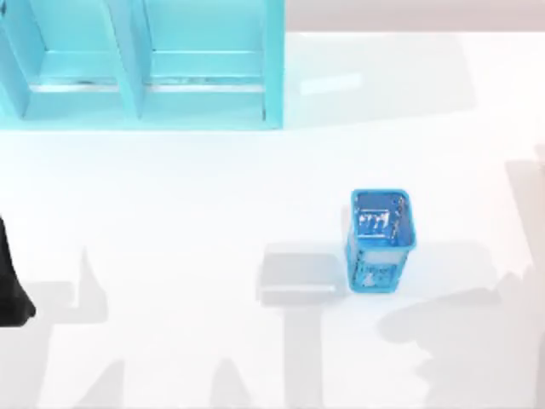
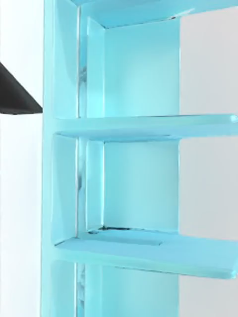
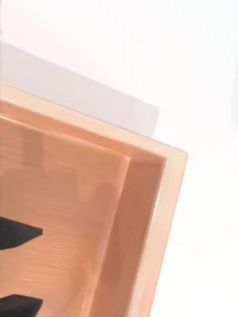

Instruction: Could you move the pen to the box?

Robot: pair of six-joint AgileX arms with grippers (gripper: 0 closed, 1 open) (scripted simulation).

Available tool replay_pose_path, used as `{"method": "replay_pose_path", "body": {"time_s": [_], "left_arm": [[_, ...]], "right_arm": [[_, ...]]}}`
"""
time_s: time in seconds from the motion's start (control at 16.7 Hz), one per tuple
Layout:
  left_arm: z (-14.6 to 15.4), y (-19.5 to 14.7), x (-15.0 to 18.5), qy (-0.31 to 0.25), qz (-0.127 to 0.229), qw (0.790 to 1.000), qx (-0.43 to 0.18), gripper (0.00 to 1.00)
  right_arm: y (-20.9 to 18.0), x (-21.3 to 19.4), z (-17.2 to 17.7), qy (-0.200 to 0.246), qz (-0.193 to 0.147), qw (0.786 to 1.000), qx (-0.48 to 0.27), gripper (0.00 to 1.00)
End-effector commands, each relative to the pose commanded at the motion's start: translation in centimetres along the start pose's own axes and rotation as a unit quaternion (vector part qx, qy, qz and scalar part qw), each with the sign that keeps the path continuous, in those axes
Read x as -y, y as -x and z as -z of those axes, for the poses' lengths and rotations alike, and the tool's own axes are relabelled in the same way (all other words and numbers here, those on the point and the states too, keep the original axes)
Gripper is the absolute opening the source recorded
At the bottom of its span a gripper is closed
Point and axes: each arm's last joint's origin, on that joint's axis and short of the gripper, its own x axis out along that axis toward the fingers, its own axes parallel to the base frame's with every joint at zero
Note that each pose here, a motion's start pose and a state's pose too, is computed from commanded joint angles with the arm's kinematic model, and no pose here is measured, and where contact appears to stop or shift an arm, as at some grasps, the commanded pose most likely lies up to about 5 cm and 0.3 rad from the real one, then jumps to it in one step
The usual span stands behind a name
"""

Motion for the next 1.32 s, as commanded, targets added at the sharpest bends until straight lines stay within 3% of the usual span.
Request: {"method": "replay_pose_path", "body": {"time_s": [0.18, 0.96, 1.32], "left_arm": [[0.00, 0.00, 0.00, 0.000, 0.000, 1.000, 0.000, 1.00], [0.00, 0.00, 0.00, 0.000, 0.000, 1.000, 0.000, 1.00], [0.00, 0.00, 0.00, 0.000, 0.000, 1.000, 0.000, 1.00]], "right_arm": [[0.00, 0.00, 0.00, 0.000, 0.000, 1.000, 0.000, 0.00], [0.00, 0.00, 0.00, 0.000, 0.000, 1.000, 0.000, 0.98], [0.00, 0.00, 0.00, 0.000, 0.000, 1.000, 0.000, 1.00]]}}
